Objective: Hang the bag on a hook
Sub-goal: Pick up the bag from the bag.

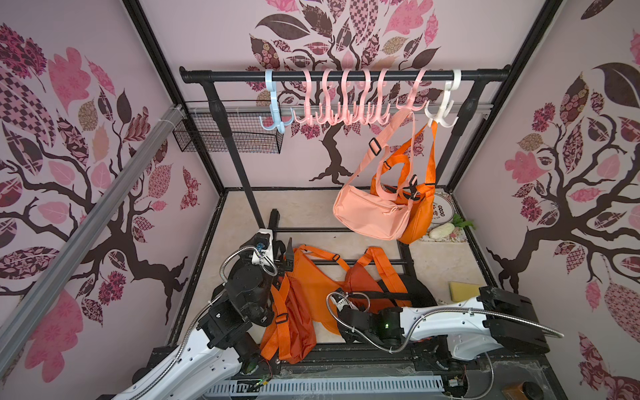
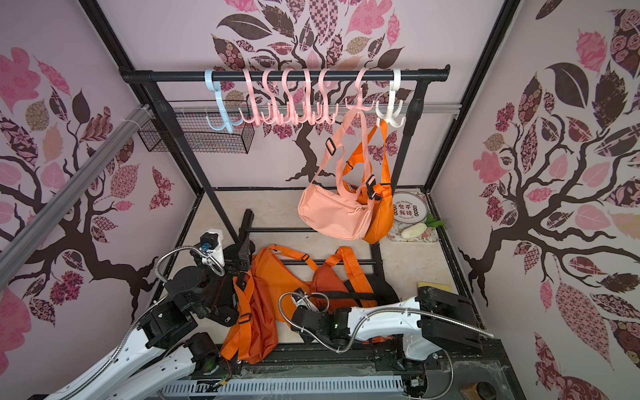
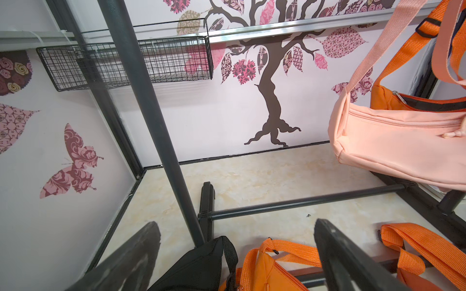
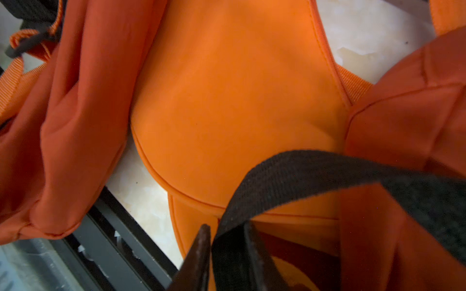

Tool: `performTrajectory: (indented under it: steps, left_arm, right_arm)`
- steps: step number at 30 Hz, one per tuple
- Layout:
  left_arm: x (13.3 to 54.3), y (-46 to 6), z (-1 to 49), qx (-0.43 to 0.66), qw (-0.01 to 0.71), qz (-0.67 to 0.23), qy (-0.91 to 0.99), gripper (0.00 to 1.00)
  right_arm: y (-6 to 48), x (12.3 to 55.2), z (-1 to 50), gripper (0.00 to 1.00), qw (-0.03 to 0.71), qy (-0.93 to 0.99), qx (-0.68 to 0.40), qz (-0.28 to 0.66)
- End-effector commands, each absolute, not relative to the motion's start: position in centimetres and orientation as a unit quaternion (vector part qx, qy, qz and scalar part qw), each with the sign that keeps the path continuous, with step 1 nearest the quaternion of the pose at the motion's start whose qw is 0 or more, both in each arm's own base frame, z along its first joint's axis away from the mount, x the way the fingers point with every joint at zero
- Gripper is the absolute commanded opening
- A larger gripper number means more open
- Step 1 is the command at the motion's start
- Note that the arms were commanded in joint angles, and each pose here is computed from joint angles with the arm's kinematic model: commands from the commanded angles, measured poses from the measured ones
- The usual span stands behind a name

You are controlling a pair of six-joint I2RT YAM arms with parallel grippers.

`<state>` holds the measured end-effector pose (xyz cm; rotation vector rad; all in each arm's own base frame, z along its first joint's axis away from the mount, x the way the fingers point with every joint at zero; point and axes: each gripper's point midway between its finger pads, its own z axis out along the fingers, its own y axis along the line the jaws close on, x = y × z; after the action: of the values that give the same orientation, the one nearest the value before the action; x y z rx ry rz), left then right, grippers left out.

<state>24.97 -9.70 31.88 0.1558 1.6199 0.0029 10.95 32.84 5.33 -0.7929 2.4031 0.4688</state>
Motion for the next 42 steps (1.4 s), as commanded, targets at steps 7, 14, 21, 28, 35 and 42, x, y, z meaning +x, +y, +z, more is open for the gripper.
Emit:
performTrajectory:
  steps: [7,14,21,28,35,42]
  left_arm:
    - [25.3,-10.1,31.0,0.07,0.684,-0.002,0.726,0.98]
    - [25.3,-10.5,30.9,0.079,0.681,-0.01,0.728,0.98]
    - [23.5,-14.3,31.9,0.178,0.669,-0.096,0.716,0.98]
    - [19.5,-19.3,36.6,0.268,0.649,-0.241,0.67,0.96]
    - [15.3,-22.9,41.3,0.321,0.626,-0.352,0.618,0.94]
    - [14.9,-24.8,41.9,0.336,0.604,-0.386,0.611,0.94]
  right_arm:
    - [33.8,12.1,12.1,0.01,0.338,0.87,-0.301,0.195]
    - [31.5,13.1,22.5,0.0,0.419,0.83,-0.272,0.246]
    - [28.4,13.8,33.3,0.0,0.496,0.785,-0.242,0.28]
    - [25.3,14.9,41.7,0.0,0.565,0.749,-0.206,0.277]
    - [24.2,15.0,47.2,0.0,0.593,0.724,-0.188,0.299]
    - [25.4,13.2,50.9,0.0,0.571,0.704,-0.213,0.365]
